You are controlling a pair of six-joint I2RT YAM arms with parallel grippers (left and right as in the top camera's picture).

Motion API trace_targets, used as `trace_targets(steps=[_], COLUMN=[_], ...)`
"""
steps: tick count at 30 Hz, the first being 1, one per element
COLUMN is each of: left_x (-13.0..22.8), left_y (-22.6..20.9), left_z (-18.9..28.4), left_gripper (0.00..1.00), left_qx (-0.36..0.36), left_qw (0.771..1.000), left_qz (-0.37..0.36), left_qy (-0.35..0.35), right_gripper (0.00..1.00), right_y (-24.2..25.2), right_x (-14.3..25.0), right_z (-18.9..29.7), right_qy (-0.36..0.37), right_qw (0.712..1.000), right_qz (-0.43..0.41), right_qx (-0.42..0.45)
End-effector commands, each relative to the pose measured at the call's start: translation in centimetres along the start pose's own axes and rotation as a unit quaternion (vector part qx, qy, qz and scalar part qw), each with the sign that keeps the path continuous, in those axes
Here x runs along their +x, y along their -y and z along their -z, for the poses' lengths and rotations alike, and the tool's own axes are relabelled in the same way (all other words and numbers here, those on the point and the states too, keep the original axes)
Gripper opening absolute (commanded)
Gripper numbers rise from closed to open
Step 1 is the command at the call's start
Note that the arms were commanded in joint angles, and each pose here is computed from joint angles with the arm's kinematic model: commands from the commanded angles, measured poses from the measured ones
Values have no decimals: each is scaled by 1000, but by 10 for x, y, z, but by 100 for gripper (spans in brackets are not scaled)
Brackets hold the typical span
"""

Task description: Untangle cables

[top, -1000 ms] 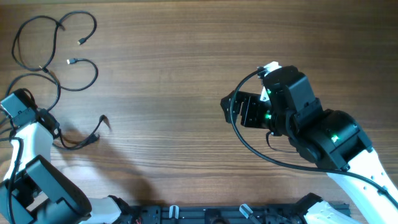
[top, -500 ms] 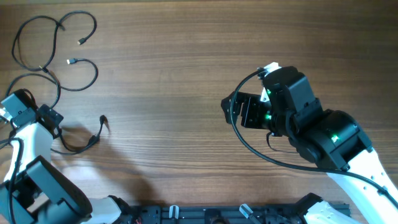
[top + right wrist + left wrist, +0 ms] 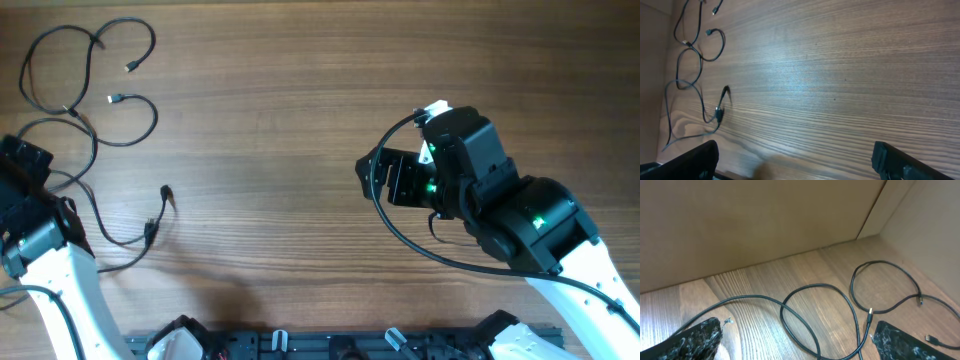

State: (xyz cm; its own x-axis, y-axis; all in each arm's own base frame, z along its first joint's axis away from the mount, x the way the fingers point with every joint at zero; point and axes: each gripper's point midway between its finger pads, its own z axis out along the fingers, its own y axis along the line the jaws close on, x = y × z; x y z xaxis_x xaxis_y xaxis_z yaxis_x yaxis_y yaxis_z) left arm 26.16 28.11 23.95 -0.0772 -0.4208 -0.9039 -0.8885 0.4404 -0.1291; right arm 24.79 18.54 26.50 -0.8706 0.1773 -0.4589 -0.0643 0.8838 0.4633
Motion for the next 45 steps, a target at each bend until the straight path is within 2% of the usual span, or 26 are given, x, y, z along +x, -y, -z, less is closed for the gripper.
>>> trace_targets(steps=[1, 4, 6, 8, 12, 18, 22, 26, 31, 35, 36, 39, 40, 42, 45], left_x=[17, 42, 82, 101, 127, 148, 167, 167, 158, 156, 160, 183, 188, 195, 190], left_y=[-21, -57, -103, -127, -164, -202, -220, -221, -212, -212, -212, -207, -207, -208, -208], left_z=[-23, -46, -60, -65, -69, -62, -41, -42, -56, -68, -71, -80, -80, -82, -87], left_gripper=[100, 100, 100, 100, 100, 100, 100, 100, 100, 59, 53, 51, 53, 64, 53], left_qx=[-40, -92, -159, -191, -254, -303, -348, -348, -315, -302, -300, -287, -289, -289, -284], left_qw=[999, 993, 976, 965, 939, 913, 878, 877, 890, 900, 899, 894, 891, 891, 896], left_qz=[4, 7, 1, 11, 120, 160, 216, 220, 238, 226, 226, 231, 230, 218, 221], left_qy=[-30, -74, -147, -178, -198, -223, -249, -248, -230, -219, -224, -256, -263, -275, -261], right_gripper=[100, 100, 100, 100, 100, 100, 100, 100, 100, 100, 100, 100, 100, 100, 100], right_y=[2, 3, 2, 0, 0, -1, -1, 2, 1, -1, -2, -3, -4, -4, -3], right_x=[4, 5, 3, 2, 2, 0, 0, 2, 6, 3, 2, 0, 0, 0, 0], right_z=[-2, -2, -2, -2, -2, -2, -5, -14, -24, -26, -26, -26, -26, -26, -26], right_qy=[-11, -13, -9, -6, -5, -1, -4, -18, -36, -30, -28, -26, -25, -25, -26], right_qw=[1000, 1000, 1000, 1000, 1000, 1000, 1000, 1000, 999, 999, 1000, 999, 999, 999, 999], right_qz=[3, 2, 2, 3, 3, -1, -7, -10, -13, -13, -12, -26, -27, -27, -27], right_qx=[6, 8, 4, 1, 1, -2, 0, 11, 12, 7, 5, 4, 3, 3, 3])
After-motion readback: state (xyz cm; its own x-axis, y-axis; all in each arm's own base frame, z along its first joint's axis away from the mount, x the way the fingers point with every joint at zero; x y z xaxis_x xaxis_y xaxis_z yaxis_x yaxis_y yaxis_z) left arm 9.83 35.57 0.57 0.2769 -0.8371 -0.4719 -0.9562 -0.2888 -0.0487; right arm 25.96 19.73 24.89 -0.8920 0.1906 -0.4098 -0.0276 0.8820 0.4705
